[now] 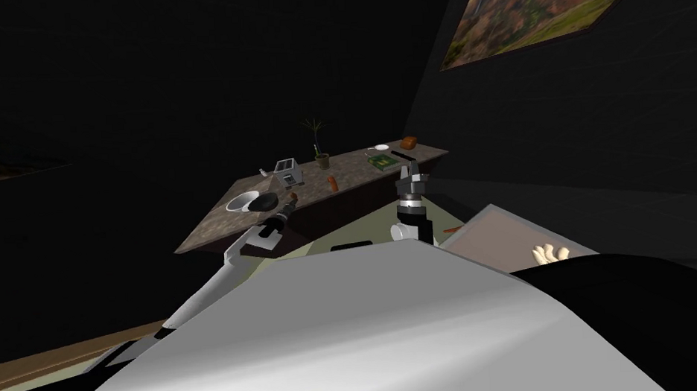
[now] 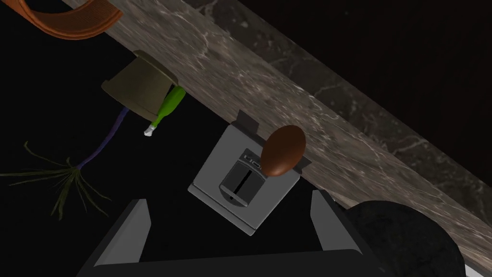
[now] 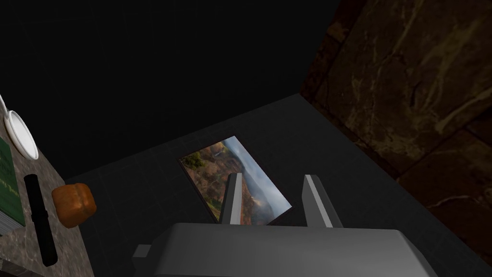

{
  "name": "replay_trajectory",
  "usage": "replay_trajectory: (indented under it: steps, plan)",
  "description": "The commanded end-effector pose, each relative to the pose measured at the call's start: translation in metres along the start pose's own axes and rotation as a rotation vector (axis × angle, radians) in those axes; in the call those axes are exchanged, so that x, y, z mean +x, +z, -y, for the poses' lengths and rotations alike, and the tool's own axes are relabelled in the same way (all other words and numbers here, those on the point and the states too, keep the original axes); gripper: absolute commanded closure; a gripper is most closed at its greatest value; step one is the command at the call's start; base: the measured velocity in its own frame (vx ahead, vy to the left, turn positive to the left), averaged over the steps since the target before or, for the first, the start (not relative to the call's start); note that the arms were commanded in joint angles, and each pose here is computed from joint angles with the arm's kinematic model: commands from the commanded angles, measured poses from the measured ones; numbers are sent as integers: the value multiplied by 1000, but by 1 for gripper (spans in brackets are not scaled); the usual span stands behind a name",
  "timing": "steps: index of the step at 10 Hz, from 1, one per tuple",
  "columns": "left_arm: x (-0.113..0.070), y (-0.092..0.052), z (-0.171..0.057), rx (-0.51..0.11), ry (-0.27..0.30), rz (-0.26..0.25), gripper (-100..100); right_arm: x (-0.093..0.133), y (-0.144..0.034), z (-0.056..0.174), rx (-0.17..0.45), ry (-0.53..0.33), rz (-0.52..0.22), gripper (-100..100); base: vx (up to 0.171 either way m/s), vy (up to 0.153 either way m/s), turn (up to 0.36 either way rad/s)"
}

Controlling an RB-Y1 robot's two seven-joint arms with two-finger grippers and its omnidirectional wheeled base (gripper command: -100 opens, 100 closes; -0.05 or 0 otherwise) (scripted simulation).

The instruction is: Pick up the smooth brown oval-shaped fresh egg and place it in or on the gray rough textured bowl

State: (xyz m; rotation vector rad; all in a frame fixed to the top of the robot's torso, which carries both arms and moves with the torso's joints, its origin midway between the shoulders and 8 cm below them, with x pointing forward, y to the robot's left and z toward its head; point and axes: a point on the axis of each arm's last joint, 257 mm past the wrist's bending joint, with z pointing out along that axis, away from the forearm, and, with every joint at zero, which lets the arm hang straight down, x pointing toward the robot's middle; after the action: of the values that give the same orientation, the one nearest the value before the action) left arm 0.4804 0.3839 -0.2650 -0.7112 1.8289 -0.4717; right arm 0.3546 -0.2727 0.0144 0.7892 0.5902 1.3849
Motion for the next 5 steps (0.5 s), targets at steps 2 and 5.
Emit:
replay_trajectory:
  steps: [2, 5]
  plan:
    - [-7, 4, -27, -85, 26, 2, -100, 0, 0, 0, 0, 0, 0, 0, 96, -18, -21]
    - [-15, 6, -65, -203, 62, 8, -100, 0, 0, 0, 0, 0, 0, 0, 165, -8, -26]
